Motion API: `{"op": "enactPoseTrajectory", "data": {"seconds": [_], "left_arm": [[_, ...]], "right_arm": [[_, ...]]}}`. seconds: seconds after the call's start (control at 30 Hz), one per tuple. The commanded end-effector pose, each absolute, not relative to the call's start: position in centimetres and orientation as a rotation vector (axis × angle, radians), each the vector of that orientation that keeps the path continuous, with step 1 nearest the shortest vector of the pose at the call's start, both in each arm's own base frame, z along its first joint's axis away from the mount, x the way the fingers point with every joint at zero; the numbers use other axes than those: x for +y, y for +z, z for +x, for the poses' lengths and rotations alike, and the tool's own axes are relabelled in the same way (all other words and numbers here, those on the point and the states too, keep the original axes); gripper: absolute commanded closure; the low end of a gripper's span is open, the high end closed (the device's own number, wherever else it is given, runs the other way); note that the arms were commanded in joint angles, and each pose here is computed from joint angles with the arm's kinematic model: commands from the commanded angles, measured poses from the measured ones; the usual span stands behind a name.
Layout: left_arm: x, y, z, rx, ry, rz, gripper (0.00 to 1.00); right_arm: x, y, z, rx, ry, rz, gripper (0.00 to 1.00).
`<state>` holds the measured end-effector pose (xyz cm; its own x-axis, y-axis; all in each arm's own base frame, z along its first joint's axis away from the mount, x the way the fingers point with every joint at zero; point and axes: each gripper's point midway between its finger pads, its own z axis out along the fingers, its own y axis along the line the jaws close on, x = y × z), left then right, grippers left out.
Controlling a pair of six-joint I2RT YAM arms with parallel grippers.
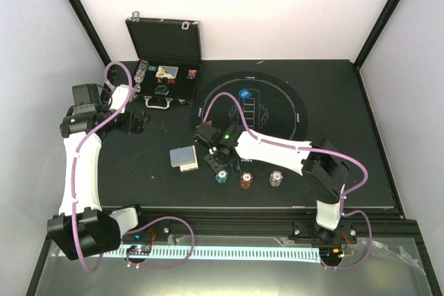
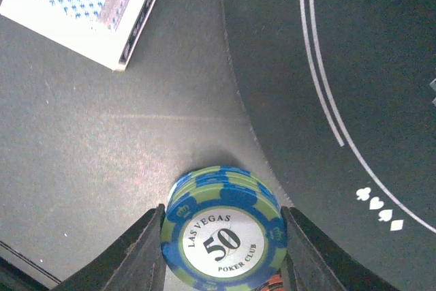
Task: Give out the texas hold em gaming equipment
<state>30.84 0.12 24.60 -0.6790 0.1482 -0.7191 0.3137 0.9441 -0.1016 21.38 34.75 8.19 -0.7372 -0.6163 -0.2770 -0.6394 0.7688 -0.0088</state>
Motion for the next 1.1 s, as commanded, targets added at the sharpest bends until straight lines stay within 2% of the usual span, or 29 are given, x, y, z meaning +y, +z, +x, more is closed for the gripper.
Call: {"op": "enactPoseTrajectory", "data": {"seconds": [0.0, 0.2, 0.4, 0.77, 1.07], "left_arm": [[0.0, 25.8, 30.6, 2.297, -0.279, 0.34, 0.01], [-0.1, 25.7, 30.4, 2.303, -0.295, 0.336, 0.01], [-0.3, 26.1, 30.3, 2.299, -0.308, 0.337, 0.01], [-0.4, 26.3, 30.3, 2.296, -0.315, 0.338, 0.01], [-0.4, 26.3, 30.4, 2.296, -0.317, 0.339, 0.01]], "right_arm": [[34.2, 11.0, 24.3, 2.65, 0.101, -0.902, 0.8], [34.4, 11.2, 30.2, 2.651, 0.113, -0.795, 0.84], [35.3, 8.4, 34.8, 2.695, 0.078, -0.75, 0.84], [35.9, 3.0, 35.7, 2.766, 0.049, -0.766, 0.85], [36.9, 1.6, 35.9, 2.783, 0.092, -0.776, 0.84]]}}
